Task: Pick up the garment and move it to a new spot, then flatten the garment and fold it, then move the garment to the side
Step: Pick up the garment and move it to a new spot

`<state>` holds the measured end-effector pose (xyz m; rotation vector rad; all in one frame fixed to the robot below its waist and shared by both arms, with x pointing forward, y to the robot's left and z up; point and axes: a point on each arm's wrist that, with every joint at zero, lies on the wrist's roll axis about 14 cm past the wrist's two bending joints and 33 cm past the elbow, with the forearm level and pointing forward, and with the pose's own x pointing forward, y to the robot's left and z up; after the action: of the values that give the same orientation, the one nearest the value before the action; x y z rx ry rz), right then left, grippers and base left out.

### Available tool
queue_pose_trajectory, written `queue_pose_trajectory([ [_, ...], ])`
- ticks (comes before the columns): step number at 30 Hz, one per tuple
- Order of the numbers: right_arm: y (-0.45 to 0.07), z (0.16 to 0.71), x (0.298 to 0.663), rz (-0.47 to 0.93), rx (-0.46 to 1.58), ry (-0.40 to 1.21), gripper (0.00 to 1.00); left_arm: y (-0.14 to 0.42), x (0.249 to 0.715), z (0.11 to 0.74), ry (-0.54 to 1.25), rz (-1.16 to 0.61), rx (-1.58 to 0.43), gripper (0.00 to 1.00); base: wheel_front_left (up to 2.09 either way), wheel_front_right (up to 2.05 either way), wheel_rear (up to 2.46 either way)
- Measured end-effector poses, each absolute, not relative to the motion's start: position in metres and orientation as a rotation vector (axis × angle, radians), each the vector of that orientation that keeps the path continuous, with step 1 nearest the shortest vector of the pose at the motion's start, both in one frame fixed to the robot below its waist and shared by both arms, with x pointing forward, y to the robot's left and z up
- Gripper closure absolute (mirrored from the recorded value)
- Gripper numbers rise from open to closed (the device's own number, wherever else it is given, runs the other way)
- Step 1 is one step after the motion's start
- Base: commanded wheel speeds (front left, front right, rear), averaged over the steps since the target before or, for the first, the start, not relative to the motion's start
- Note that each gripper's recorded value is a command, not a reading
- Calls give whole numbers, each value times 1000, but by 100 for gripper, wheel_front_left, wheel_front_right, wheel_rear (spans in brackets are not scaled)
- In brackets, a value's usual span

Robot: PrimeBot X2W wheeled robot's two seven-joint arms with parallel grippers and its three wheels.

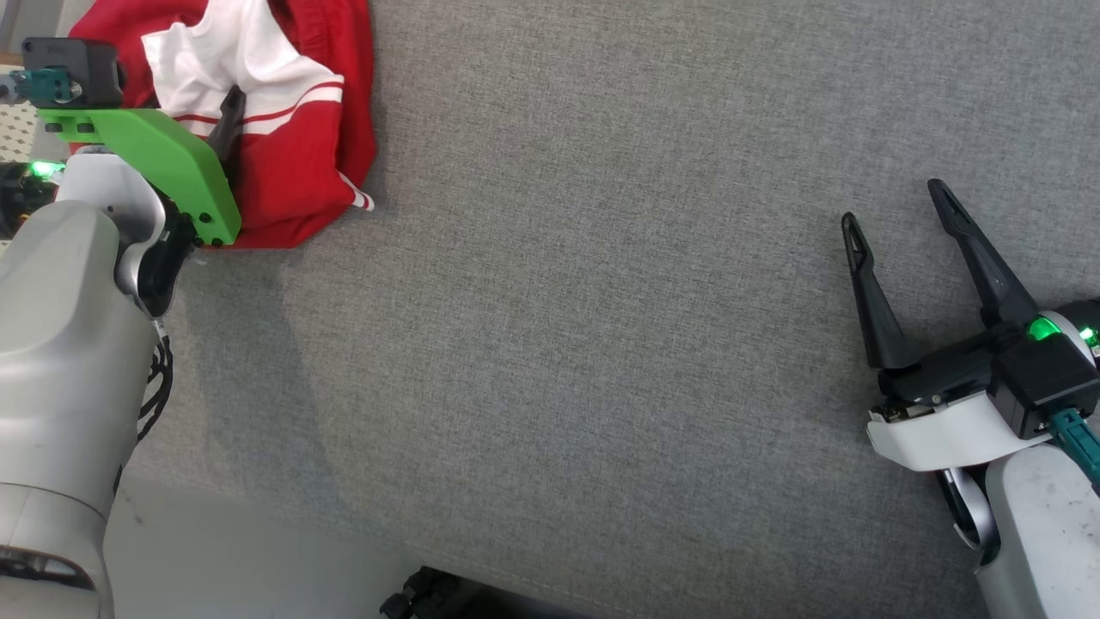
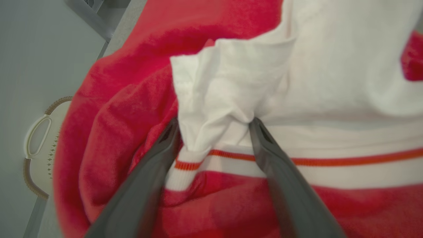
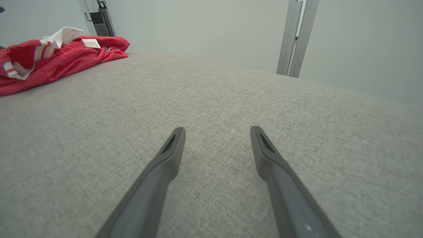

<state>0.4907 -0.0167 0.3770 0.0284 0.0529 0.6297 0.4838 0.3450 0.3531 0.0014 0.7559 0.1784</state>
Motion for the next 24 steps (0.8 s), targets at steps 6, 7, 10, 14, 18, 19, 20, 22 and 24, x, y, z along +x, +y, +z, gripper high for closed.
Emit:
queue_pose_trajectory([
  [6,-24,377,492,609,19,55,0,340,496,365,618,151,23,100,0,0,0],
  [7,-24,379,492,608,19,54,0,341,498,369,588,160,2,100,0,0,0],
  [10,-22,383,490,608,20,54,0,341,503,390,481,157,-5,100,0,0,0],
  [14,-16,389,479,621,30,70,0,354,506,429,346,167,22,100,0,0,0],
  [18,-6,402,466,632,55,72,0,350,516,481,212,125,66,100,0,0,0],
  [19,-5,407,464,632,60,66,0,349,519,501,157,111,84,100,0,0,0],
  [20,-4,410,461,634,62,65,0,347,521,517,116,101,104,100,0,0,0],
  [22,-2,417,455,637,67,62,0,340,524,553,15,78,133,100,0,0,0],
  [24,1,428,451,636,72,45,0,332,521,582,-67,57,157,100,0,0,0],
])
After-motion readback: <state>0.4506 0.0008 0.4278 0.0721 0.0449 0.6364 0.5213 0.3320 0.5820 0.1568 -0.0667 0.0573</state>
